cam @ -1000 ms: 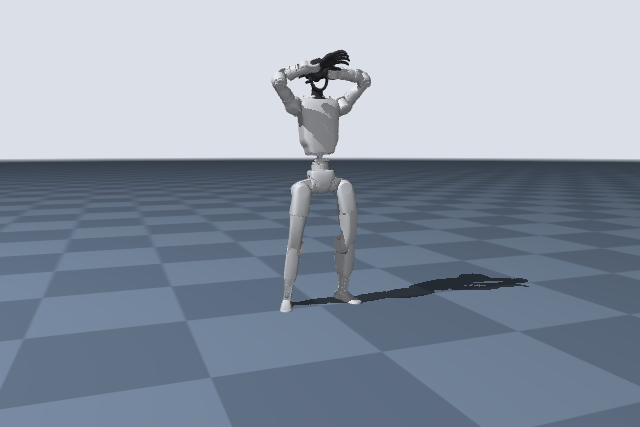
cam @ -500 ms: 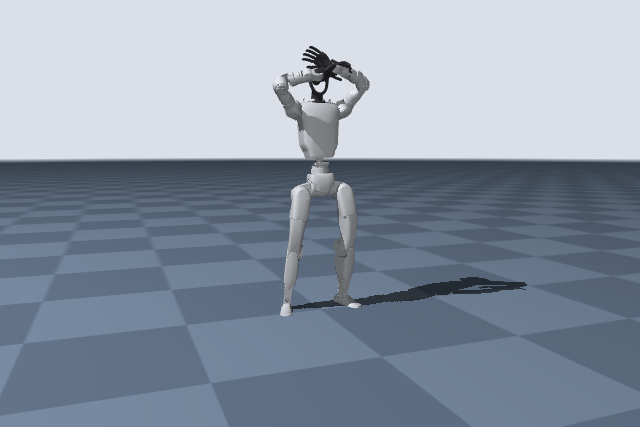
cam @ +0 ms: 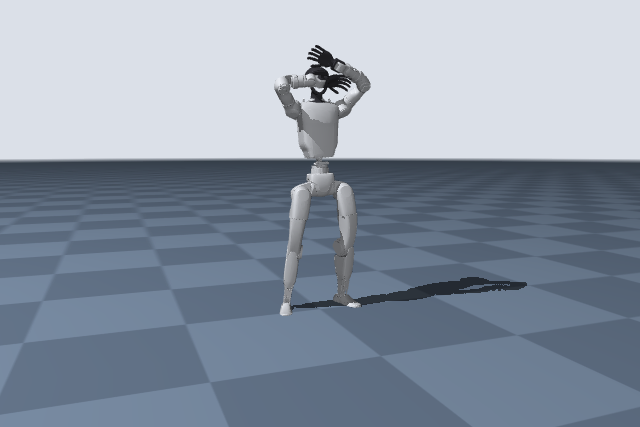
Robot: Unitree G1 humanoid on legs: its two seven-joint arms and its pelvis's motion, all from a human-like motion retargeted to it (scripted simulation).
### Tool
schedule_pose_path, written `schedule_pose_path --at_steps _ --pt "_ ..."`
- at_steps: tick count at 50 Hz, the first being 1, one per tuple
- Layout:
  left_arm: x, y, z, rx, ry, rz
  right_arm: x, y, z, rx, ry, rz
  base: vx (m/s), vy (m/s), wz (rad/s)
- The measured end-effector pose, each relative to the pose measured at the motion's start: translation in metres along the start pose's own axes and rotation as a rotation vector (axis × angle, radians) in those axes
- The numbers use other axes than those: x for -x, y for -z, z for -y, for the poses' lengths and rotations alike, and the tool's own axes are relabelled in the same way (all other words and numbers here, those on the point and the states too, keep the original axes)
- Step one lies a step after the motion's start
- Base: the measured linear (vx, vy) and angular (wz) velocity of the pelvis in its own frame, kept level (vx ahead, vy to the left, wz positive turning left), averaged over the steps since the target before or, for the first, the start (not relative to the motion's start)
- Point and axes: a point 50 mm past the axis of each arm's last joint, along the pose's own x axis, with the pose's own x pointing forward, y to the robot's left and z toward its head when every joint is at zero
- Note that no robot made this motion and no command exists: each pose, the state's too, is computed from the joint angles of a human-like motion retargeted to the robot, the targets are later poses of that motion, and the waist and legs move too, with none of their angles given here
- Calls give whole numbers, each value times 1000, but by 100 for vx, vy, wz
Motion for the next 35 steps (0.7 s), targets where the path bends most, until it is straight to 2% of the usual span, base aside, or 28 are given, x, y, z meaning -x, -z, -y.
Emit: schedule_pose_path --at_steps 3,6,10,13,15,18,21,24,27,30,33,35 --pt "11 14 26 43 164 -77 -5 -6 24 -36 202 22 0 0 0" --pt "21 -18 43 113 270 75 -4 18 37 0 297 -71 0 0 0" --pt "25 -91 25 136 181 435 7 61 30 37 205 -262 0 0 0" --pt "22 -109 8 196 57 497 20 69 8 -24 52 -332 0 0 0" --pt "14 -95 3 188 -9 419 24 60 -5 -51 -41 -302 0 0 0" --pt "3 -41 -1 89 -52 178 16 28 -12 -57 -85 -153 0 0 0" --pt "11 10 5 35 9 -54 4 -1 -3 -105 16 -16 0 0 0" --pt "26 22 26 79 154 -122 -3 -5 16 -148 184 6 0 0 0" --pt "35 -13 40 165 239 21 -4 19 28 -164 302 -91 0 0 0" --pt "34 -71 27 200 198 296 3 50 37 -146 355 -236 0 0 0" --pt "30 -104 8 243 86 446 15 70 34 -110 297 -345 0 0 0" --pt "24 -102 0 243 18 429 19 71 22 -117 188 -364 0 0 0"
